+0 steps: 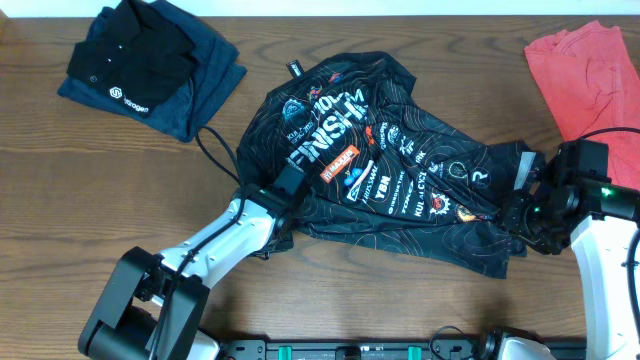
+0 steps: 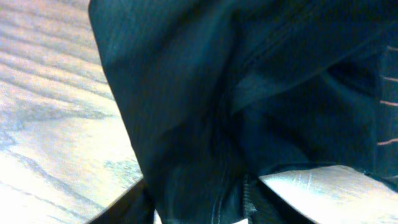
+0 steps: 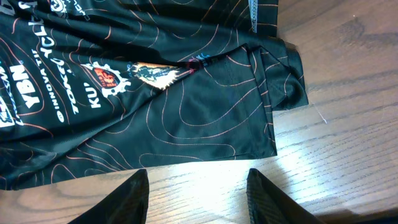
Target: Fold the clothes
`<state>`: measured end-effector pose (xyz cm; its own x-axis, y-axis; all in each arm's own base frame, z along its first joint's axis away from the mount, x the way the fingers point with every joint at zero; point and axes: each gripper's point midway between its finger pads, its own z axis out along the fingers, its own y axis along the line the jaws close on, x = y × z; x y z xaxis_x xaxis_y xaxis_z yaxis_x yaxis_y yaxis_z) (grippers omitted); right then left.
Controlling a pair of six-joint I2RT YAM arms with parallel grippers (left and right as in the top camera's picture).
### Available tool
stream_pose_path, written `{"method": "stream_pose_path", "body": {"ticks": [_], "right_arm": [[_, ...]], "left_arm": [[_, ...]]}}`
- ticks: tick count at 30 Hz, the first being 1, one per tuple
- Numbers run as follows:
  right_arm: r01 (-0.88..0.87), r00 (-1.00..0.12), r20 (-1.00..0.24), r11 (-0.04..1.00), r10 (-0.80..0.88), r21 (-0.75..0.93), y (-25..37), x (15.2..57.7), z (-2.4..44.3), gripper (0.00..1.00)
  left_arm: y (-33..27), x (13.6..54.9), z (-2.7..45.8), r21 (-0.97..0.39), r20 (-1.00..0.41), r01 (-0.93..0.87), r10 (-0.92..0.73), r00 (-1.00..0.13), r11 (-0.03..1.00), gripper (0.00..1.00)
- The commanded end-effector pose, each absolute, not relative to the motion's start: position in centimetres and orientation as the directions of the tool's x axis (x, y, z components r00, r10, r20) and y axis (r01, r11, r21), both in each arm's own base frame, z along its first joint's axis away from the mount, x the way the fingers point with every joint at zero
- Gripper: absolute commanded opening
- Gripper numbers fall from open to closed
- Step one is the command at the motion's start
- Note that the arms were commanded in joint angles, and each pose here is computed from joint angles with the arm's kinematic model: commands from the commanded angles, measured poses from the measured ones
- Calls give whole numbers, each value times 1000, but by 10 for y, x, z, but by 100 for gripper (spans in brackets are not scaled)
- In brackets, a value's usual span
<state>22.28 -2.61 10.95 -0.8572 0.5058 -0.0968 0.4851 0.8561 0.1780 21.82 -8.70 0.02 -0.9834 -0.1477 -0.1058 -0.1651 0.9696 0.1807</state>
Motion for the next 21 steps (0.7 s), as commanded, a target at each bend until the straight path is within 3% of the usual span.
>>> {"method": "stream_pose_path", "body": {"ticks": [1, 17, 19, 21], "right_arm": [[482, -858, -100, 857, 504, 181, -27, 222, 110, 49], [482, -858, -100, 857, 504, 182, -27, 222, 110, 49], [482, -858, -100, 857, 504, 182, -27, 222, 110, 49], [482, -858, -100, 857, 504, 181, -27, 222, 110, 50]], "left_arm": [[-87, 225, 4, 193, -127, -165, -142, -982, 967, 40], [-84, 229, 11, 204, -154, -169, -139, -978, 964, 36], [-84, 228, 11, 205, -153, -168, -138, -979, 964, 38], [-84, 227, 11, 208, -149, -167, -137, -979, 964, 47]]}}
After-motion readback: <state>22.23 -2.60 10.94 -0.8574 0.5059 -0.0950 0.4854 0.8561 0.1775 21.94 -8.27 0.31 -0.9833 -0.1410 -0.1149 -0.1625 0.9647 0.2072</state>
